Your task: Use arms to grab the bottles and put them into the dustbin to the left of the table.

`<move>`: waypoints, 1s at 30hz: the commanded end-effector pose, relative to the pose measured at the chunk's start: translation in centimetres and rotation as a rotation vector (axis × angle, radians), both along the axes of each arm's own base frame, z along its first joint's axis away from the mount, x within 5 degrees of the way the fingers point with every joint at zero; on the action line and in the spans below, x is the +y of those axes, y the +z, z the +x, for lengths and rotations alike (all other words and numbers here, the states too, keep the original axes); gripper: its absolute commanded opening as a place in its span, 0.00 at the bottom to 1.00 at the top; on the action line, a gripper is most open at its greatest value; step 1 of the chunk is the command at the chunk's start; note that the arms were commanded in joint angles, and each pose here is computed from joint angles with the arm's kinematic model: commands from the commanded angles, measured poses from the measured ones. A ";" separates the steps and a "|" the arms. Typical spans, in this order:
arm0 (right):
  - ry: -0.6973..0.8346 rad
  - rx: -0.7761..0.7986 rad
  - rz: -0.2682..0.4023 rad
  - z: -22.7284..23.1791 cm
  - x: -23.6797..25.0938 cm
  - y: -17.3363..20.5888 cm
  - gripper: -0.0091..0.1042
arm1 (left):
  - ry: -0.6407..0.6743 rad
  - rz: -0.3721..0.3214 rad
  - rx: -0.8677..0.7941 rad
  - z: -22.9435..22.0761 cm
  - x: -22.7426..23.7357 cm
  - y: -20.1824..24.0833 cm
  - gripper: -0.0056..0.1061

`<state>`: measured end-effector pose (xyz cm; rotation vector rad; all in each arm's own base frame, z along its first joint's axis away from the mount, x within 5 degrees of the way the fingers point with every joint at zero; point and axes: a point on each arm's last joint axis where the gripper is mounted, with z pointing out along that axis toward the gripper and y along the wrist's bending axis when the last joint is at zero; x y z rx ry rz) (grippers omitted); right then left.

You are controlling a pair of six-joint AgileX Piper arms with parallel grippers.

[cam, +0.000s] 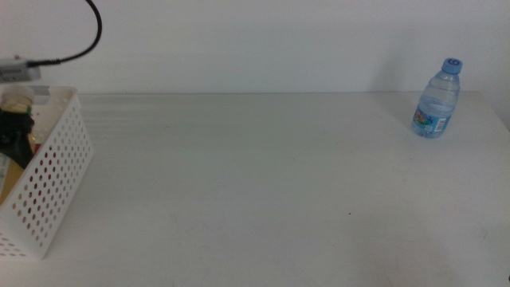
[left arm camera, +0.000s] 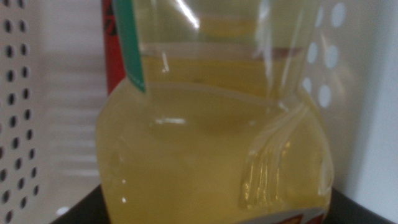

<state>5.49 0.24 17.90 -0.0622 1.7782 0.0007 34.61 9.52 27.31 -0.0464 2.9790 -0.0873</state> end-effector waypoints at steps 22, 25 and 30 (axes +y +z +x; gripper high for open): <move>-0.007 -0.105 -0.012 -0.1 -0.1 1.1 0.70 | -0.008 0.002 0.113 0.0 0.3 -1.3 0.80; -0.007 -0.105 -0.012 -0.1 -0.1 1.1 0.70 | 0.021 0.019 0.092 -0.1 0.3 -0.2 0.86; -0.007 -0.105 -0.012 -0.1 -0.1 1.1 0.70 | 0.069 0.047 -0.011 -0.6 0.1 3.2 0.86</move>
